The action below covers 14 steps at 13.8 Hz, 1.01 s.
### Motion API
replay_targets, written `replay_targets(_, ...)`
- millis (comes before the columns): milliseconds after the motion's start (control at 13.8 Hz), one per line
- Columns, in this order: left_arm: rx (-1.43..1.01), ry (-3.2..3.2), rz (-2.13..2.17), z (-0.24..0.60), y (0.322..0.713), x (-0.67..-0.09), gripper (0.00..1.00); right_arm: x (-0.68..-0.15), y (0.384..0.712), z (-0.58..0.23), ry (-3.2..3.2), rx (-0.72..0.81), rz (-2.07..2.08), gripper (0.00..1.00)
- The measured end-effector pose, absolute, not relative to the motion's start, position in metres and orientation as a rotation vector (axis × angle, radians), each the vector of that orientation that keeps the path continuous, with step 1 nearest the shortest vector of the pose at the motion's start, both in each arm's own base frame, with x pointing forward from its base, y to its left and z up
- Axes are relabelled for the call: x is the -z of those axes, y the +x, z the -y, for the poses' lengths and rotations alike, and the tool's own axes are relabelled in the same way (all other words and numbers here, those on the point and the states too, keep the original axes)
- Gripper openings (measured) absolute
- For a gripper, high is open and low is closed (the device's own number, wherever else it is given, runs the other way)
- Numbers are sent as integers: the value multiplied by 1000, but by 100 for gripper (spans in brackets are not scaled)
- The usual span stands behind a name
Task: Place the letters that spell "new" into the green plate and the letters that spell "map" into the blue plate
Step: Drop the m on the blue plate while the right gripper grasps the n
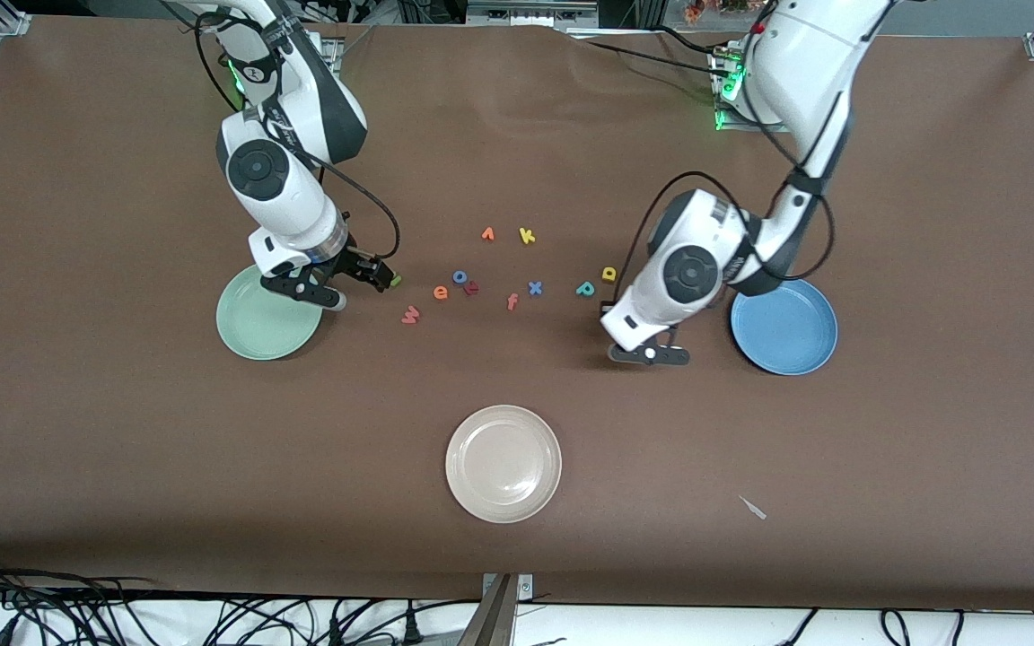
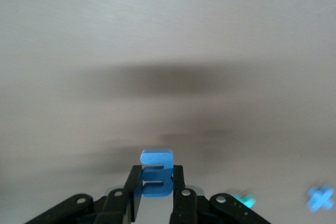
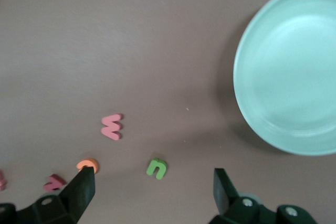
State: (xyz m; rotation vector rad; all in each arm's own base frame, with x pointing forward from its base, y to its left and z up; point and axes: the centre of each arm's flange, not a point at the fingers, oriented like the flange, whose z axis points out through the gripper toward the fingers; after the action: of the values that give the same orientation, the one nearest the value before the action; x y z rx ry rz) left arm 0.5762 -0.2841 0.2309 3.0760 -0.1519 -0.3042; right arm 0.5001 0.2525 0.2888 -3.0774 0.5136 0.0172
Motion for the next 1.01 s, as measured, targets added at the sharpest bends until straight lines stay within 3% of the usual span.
replay_targets(434, 554, 3093, 390, 129, 594, -283, 27, -229, 466, -298, -3042, 27, -747, 100)
replay_targets(795, 610, 3075, 403, 64, 576, -222, 28, -218, 460, -294, -3050, 1, -794, 100)
replay_targets(1012, 621, 3068, 401, 61, 571, -202, 53, -209, 452, -289, -3065, -13, -792, 100)
